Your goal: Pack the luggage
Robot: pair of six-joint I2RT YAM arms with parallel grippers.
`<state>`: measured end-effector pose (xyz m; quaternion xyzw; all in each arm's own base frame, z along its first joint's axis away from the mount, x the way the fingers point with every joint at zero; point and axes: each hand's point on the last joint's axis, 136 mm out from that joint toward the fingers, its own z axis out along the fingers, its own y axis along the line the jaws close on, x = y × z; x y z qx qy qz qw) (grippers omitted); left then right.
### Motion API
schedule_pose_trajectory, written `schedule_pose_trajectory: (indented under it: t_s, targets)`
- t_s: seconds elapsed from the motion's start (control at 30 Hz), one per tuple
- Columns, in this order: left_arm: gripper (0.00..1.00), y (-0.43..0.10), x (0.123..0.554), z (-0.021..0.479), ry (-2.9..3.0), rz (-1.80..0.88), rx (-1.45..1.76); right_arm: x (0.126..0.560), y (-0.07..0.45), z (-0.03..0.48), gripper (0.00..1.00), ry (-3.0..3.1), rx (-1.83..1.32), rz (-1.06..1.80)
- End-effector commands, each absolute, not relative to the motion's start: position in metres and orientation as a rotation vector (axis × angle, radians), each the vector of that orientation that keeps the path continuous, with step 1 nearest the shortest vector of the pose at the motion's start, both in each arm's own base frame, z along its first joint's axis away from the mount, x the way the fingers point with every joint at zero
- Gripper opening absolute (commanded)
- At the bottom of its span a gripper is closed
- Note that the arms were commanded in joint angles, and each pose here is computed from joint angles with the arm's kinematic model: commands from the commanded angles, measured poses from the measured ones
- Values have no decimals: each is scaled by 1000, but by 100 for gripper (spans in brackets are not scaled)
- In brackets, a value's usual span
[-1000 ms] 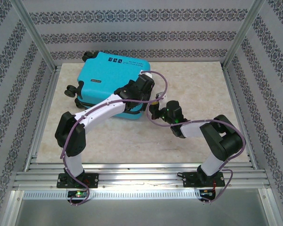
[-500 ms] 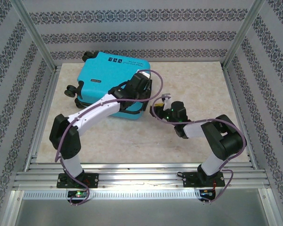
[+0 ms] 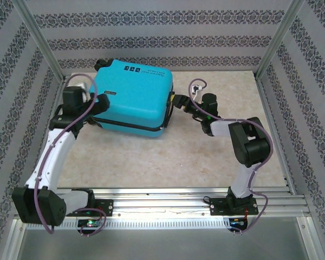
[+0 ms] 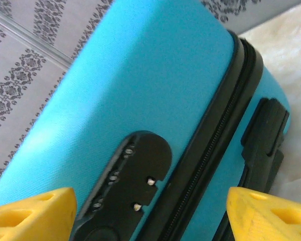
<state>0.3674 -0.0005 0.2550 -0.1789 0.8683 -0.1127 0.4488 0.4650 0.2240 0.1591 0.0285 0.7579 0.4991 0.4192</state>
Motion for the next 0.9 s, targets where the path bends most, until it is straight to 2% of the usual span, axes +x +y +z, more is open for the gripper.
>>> schedule_pose_trajectory:
  t_s: [0.0,0.2,0.43,0.6,0.73,0.87]
  targets:
    - [98,-2,365,266,2044,-574,-562,464,236,168,79,1874,62,1361]
    - [98,31,374,243,1977,-697,-759,458,236,165,79,1885,41,1354]
    - [96,63,410,225,1893,-791,-869,439,230,157,79,1911,17,1335]
    - [88,75,438,213,1871,-838,-900,421,225,145,79,1942,15,1327]
    - [71,77,457,203,1870,-893,-906,406,222,134,78,1965,23,1322]
    - [38,74,466,203,1854,-951,-887,388,227,123,77,1992,-19,1311]
